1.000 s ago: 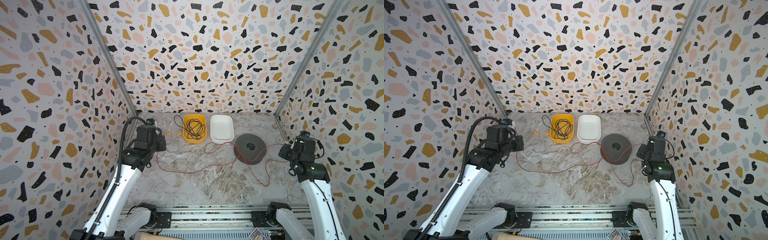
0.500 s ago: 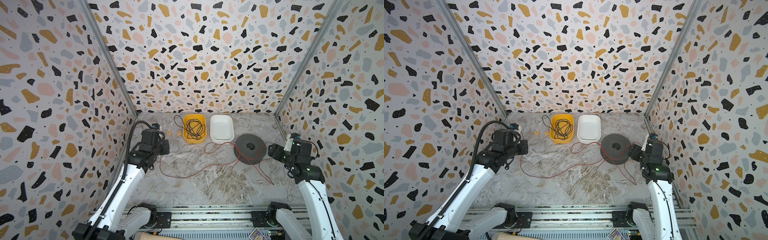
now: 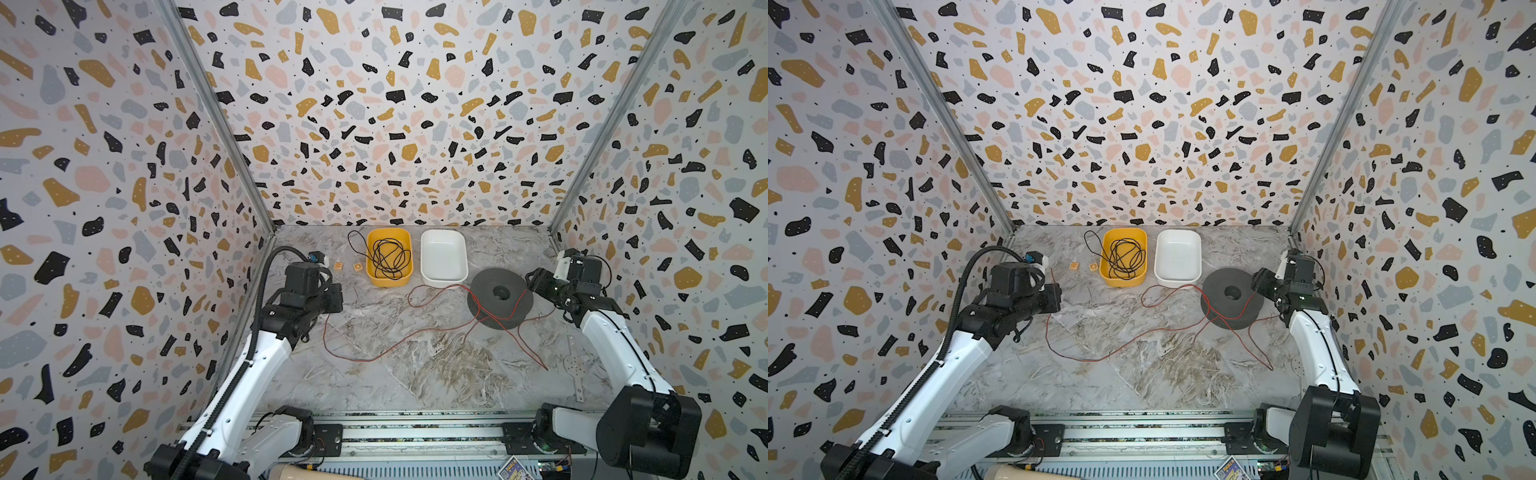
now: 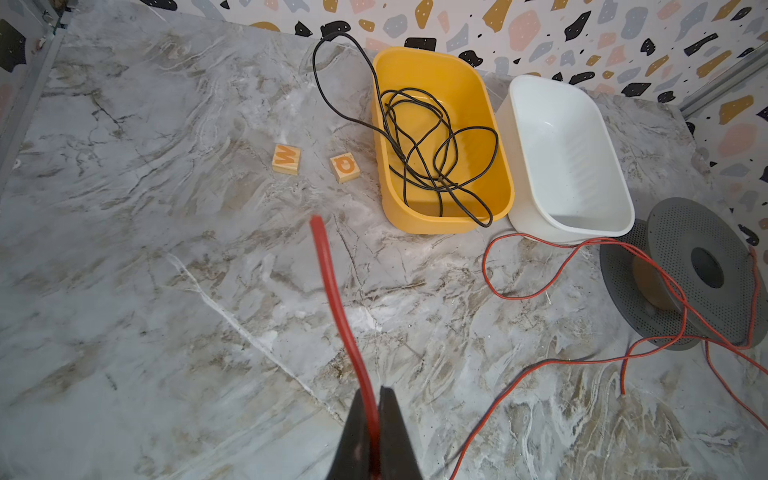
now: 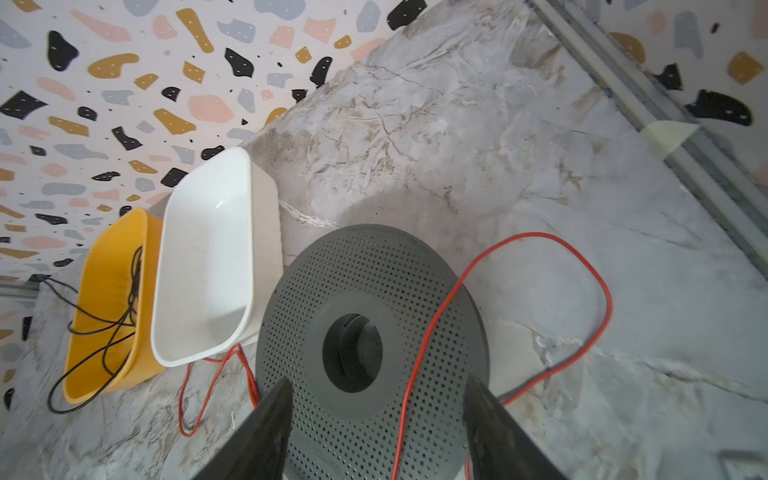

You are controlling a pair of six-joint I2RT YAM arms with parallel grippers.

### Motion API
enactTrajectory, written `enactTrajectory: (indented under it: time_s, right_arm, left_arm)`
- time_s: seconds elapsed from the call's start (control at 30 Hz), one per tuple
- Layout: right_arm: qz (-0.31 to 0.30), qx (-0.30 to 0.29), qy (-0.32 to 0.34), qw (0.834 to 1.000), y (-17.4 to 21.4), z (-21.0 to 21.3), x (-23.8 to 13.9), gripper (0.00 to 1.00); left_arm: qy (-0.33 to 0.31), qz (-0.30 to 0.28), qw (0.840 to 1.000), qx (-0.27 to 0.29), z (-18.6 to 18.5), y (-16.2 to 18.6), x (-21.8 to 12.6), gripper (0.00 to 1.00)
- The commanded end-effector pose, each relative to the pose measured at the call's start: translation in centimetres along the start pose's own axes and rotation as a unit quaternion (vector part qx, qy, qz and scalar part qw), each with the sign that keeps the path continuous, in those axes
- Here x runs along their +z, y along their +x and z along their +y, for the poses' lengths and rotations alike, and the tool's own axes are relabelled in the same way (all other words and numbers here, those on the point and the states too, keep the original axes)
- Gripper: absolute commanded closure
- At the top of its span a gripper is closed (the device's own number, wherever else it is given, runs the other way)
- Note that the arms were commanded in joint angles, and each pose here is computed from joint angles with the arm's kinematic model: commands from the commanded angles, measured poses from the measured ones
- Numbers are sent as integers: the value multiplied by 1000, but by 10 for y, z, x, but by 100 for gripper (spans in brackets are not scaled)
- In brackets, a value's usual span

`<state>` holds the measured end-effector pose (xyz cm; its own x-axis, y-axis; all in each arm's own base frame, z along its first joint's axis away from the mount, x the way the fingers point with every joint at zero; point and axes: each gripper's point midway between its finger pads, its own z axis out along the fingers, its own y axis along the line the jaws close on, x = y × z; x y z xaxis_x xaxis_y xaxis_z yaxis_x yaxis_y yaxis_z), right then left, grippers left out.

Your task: Wrap the cables

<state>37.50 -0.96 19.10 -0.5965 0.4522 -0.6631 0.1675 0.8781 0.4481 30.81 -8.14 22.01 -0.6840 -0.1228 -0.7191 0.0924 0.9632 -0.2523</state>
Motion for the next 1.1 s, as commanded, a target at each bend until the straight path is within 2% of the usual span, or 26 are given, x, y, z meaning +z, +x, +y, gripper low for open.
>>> enactTrajectory:
  time_s: [0.0,0.1,0.3,0.43,0.5,0.6,0.8,1.07]
  right_arm:
    - [0,10,-84,996,-10,38,10,32]
    - [28,18,-88,996,6,43,32,26]
    - [66,21,-88,994,29,44,57,26]
    - [93,22,-53,994,45,29,65,27]
    - [94,26,-19,995,50,13,64,27]
    - [91,49,-13,995,52,-2,56,27]
    - [93,53,19,994,62,-20,52,28]
    - [82,60,74,992,71,-51,28,28]
  left_arm:
    - [12,-14,1000,2,-5,-4,-4,100]
    - [10,-15,1000,2,-4,-2,-2,100]
    - [14,-14,1000,-7,-3,4,0,100]
    - [16,-5,1000,-11,-1,15,7,100]
    - [7,5,1000,-14,4,26,14,100]
    - [-7,24,1000,0,8,28,13,100]
    - [7,3,1000,-12,3,23,7,100]
    - [17,6,1000,-11,-1,24,4,100]
